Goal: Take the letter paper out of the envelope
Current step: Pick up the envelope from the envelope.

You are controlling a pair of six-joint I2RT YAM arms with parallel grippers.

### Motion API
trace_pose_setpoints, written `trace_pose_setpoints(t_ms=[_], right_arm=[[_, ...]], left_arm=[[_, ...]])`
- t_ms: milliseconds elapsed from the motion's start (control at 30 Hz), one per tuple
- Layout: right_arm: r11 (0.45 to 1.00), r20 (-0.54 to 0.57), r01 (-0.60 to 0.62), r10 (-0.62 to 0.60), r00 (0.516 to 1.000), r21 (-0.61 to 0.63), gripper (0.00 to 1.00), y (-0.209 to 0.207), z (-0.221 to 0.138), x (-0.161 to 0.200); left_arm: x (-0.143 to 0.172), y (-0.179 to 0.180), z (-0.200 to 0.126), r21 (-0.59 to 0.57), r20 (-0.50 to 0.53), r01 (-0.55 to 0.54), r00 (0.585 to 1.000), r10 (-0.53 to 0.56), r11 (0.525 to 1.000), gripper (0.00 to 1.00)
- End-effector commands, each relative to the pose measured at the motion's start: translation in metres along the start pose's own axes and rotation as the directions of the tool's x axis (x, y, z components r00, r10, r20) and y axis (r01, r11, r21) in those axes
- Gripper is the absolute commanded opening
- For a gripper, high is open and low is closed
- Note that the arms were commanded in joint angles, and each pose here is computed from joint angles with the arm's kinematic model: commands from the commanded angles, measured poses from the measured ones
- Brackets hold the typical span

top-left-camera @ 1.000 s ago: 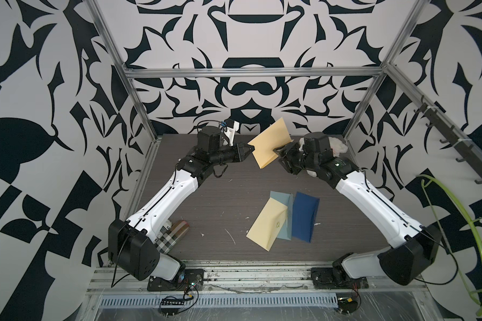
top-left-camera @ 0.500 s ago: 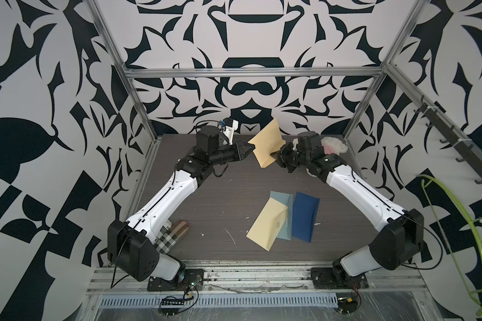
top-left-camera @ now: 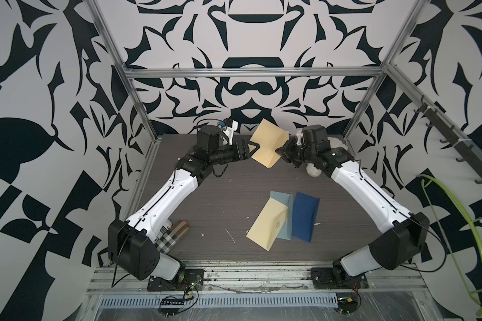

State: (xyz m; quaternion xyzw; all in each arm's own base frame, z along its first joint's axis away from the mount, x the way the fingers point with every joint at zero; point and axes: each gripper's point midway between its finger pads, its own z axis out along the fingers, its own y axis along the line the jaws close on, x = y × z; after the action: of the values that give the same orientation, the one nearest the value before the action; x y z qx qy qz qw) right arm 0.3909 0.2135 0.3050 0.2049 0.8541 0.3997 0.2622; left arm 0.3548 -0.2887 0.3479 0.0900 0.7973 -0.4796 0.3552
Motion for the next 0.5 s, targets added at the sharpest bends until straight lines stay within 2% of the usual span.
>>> trace_pose_setpoints(t_ms=[0,100,200,367,467], right_arm=[[0.963,-0.050,0.259,-0.263,0.964,-0.078,0.00,0.021,-0.034,0.002],[0.910,-0.124,0.394,-0.409,0.904,-0.130,0.00,0.020,-0.049,0.010],[0.868,-0.178,0.454,-0.489,0.854,-0.202,0.00,0.018,-0.058,0.022],[0.829,-0.225,0.419,-0.517,0.826,-0.370,0.00,0.033,-0.067,0.036],[0.803,-0.231,0.368,-0.513,0.827,-0.468,0.00,0.048,-0.068,0.041]], left_arm=[[-0.013,0.009,-0.013,-0.032,0.004,-0.047,0.999,0.047,0.998,0.93],[-0.013,0.014,-0.018,0.011,-0.036,-0.061,0.997,0.061,0.998,0.93],[-0.007,0.020,-0.015,0.087,-0.090,-0.035,0.995,0.043,0.996,0.93],[0.014,0.031,-0.005,0.173,-0.204,0.053,0.979,-0.016,0.983,0.90],[0.022,0.030,-0.001,0.227,-0.235,0.098,0.971,-0.043,0.969,0.90]])
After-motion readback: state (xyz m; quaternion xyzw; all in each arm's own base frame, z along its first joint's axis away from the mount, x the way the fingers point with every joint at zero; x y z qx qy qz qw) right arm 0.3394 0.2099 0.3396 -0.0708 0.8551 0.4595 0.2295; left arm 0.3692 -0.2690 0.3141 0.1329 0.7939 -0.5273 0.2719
